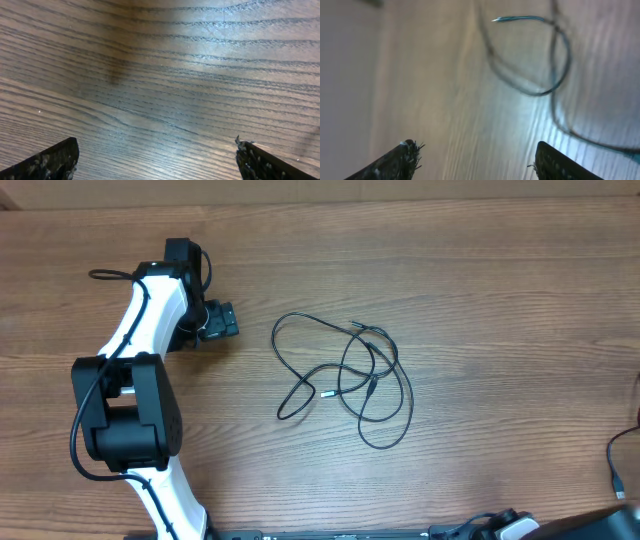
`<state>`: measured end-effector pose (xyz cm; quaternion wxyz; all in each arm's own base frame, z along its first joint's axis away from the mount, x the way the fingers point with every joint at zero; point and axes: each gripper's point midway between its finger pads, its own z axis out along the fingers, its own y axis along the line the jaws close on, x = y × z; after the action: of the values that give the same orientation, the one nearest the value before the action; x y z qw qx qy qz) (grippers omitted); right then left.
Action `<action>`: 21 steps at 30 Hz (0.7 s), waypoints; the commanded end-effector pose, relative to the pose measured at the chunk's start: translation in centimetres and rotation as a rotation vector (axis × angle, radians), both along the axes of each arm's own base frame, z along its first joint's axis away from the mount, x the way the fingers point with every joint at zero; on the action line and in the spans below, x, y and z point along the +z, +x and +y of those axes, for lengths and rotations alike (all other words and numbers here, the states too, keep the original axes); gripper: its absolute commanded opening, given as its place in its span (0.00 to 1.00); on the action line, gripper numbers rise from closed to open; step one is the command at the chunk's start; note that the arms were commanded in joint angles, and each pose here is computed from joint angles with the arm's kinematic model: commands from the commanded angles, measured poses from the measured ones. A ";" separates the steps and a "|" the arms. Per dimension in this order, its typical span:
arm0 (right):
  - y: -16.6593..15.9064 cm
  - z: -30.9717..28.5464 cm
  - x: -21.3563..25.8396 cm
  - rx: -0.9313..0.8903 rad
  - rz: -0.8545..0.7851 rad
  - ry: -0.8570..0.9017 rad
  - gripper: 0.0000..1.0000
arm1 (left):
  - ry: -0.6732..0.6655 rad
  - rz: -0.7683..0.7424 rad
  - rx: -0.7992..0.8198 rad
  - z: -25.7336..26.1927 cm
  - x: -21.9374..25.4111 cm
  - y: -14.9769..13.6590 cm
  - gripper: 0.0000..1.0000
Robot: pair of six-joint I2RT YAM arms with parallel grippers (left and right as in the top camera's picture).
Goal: Untangle cables
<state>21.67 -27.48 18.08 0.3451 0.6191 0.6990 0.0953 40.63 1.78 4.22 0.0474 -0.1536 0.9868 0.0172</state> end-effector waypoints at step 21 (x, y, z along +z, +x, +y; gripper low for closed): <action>7.6 26.1 2.1 0.960 -0.046 0.161 1.00 | 0.008 -0.001 0.013 0.2 -0.2 0.1 0.99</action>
<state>28.73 -4.33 19.25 0.2306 0.3031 0.8757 0.2967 40.72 1.78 4.23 0.0493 -0.1536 0.9868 0.0169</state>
